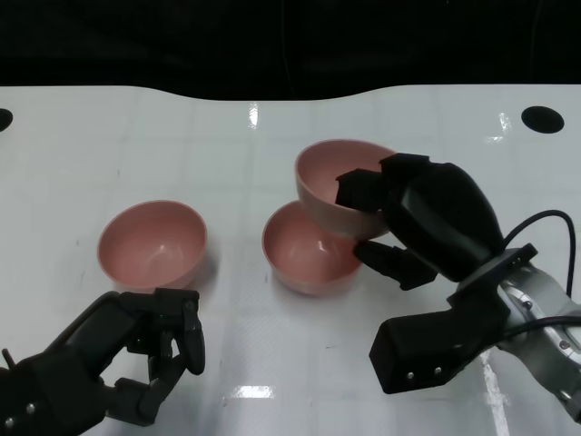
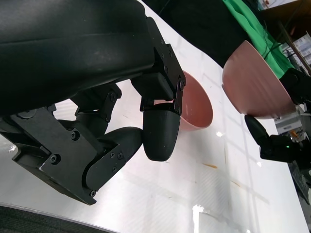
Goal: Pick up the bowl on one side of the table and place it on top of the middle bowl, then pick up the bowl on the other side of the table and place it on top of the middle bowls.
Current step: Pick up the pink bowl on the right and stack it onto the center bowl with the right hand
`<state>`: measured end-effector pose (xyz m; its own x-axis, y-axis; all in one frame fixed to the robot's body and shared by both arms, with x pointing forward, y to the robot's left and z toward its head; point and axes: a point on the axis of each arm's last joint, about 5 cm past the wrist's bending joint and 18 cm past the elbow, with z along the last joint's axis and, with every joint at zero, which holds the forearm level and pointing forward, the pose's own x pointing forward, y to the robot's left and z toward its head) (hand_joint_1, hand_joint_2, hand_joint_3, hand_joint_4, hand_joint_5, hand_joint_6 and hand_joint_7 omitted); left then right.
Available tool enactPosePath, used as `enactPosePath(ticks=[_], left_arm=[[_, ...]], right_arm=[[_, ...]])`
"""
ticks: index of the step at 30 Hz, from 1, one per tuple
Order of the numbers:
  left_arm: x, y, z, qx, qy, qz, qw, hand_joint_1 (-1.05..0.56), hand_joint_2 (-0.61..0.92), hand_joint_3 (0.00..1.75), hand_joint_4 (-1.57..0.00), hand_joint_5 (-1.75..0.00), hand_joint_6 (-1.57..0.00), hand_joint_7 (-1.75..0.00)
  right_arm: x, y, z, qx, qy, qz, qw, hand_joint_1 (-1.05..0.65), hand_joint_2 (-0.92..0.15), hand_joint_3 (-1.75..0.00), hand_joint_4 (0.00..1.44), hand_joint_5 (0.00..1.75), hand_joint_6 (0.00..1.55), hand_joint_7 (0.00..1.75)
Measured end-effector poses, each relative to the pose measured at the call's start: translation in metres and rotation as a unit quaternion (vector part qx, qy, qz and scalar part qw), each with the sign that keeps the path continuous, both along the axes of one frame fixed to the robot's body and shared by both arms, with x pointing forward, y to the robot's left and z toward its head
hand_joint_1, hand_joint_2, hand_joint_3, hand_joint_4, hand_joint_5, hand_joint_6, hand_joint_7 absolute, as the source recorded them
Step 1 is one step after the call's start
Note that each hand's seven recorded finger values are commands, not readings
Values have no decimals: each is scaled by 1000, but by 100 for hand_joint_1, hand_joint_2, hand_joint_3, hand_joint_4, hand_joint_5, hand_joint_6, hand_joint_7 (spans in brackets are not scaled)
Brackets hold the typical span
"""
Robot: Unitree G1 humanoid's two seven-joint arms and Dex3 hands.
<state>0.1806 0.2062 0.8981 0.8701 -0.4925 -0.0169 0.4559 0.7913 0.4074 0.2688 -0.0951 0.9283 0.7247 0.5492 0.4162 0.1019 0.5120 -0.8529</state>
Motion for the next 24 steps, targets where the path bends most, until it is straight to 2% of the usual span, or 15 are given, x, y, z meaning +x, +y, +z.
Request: enactPosePath(ticks=[3,10,14,18,24], left_arm=[[0,0,0,1,0,1,1000,-11,42,134,-84,-172,-80,-151],[0,0,0,1,-1,1,1000,-11,41,135,-84,-173,-80,-152],[0,-1,0,0,-1,-1,1000,-11,39,137,-85,-172,-81,-151],[-1,-2,3,2,-5,-3,1000,-8,39,138,-85,-172,-81,-151],[-4,-2,3,2,-1,-1,1000,-9,39,138,-85,-172,-81,-151]], right_arm=[[1,7,2,2,-3,8,1000,-21,-28,-136,101,175,79,173],[2,12,1,-8,-4,16,1000,-21,-27,-138,101,175,79,175],[2,20,-6,-30,3,28,999,-21,-27,-132,103,175,81,170],[2,26,-12,-35,6,38,999,-18,-23,-127,104,175,81,174],[6,30,-16,-41,17,41,998,-17,-33,-116,99,175,76,174]])
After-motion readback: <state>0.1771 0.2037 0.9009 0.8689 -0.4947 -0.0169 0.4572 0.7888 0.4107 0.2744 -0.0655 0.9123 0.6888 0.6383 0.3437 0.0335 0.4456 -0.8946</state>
